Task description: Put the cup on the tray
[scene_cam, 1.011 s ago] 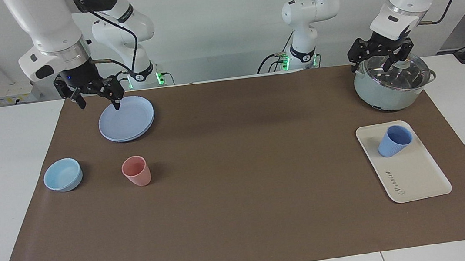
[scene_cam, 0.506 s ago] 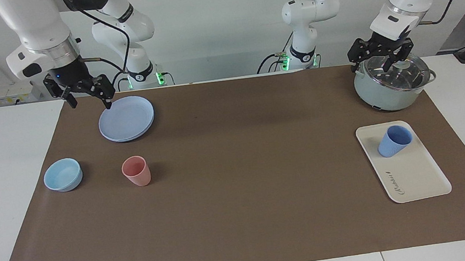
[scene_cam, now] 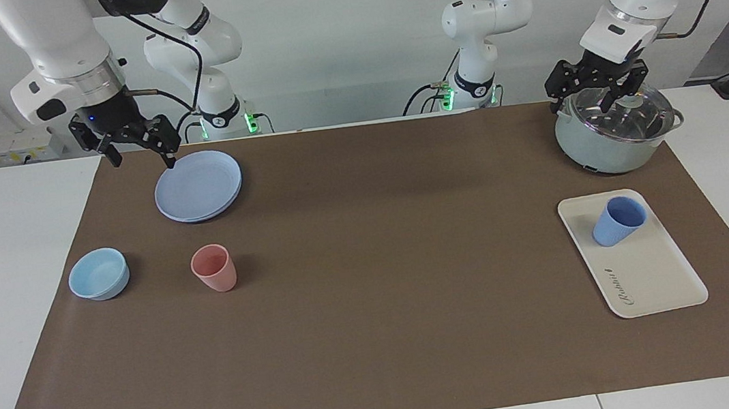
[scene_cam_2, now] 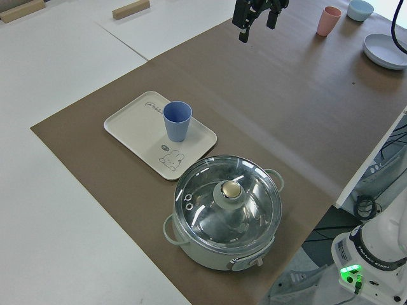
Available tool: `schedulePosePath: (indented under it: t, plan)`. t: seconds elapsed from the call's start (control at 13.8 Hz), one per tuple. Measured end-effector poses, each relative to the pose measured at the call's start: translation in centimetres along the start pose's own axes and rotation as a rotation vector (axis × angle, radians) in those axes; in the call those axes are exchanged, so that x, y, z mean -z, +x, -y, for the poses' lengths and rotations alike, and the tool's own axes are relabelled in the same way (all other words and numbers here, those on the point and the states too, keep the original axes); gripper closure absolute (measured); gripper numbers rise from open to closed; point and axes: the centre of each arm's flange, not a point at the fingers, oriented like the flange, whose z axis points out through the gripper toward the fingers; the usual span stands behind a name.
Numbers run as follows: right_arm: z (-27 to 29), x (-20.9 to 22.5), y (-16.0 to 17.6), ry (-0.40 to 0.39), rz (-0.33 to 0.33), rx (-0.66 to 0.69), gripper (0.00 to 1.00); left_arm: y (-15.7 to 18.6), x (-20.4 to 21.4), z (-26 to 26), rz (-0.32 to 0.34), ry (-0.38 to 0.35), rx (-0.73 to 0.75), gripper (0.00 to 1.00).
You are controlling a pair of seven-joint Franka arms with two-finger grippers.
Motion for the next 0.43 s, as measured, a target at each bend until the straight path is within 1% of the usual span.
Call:
schedulePosePath:
  t: [0.43]
  plan:
    - [0.17,-0.05,-0.07,0.000,0.003,0.003,0.00,0.00,0.00,0.00,0.000,0.000,0.000,0.00]
